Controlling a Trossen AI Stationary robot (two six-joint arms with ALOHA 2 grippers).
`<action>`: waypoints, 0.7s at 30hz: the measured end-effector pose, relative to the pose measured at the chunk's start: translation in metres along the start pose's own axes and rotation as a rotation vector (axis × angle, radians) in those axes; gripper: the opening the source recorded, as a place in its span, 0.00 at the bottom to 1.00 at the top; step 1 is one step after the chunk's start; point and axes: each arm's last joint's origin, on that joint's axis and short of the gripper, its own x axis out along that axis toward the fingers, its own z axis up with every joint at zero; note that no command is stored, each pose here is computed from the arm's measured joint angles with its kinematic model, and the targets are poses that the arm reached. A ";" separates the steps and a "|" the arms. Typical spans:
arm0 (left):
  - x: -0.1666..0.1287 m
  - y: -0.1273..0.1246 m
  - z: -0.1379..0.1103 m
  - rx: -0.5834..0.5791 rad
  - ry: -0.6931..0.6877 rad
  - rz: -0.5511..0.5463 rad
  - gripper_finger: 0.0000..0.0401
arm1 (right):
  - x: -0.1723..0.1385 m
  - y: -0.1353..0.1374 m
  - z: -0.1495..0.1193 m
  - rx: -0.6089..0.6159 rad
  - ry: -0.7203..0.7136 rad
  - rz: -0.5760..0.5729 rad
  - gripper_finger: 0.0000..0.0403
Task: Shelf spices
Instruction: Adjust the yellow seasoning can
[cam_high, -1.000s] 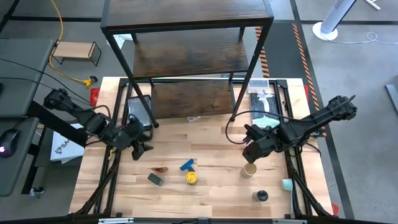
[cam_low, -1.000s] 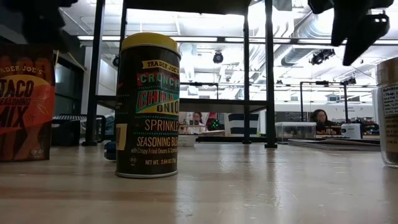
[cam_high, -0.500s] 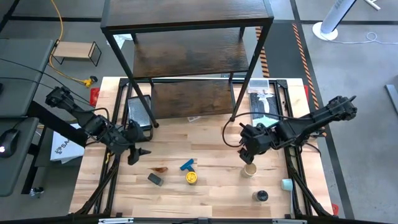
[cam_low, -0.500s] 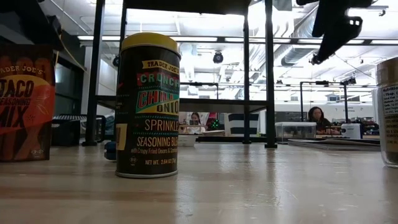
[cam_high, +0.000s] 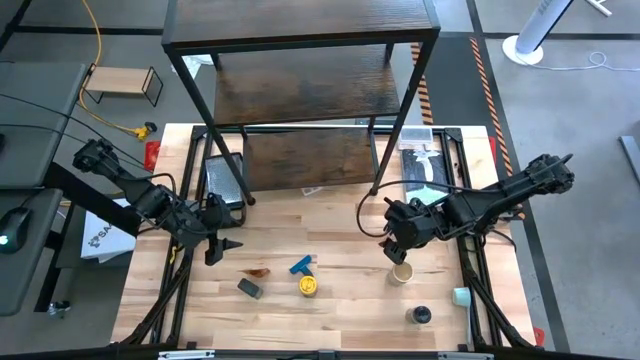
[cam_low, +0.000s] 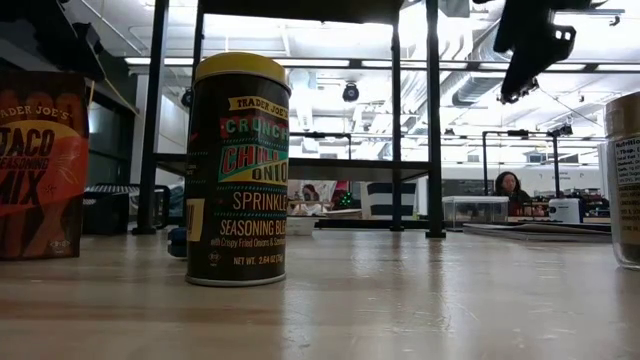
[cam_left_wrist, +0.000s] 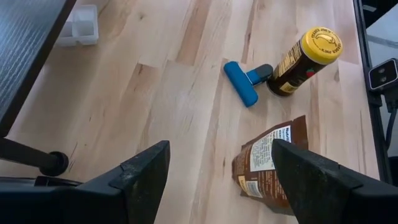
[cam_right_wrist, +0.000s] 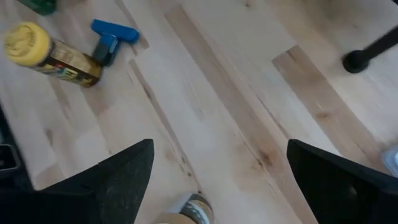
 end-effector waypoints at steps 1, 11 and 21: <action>0.000 0.000 0.000 0.001 0.000 0.000 0.69 | 0.000 0.001 0.001 -0.005 -0.004 0.010 0.90; 0.000 0.000 0.000 0.000 0.002 -0.003 0.69 | 0.000 0.002 0.001 0.021 0.001 0.034 0.90; 0.000 0.000 0.000 0.026 0.006 -0.009 0.69 | 0.000 0.003 0.001 0.025 -0.001 0.036 0.90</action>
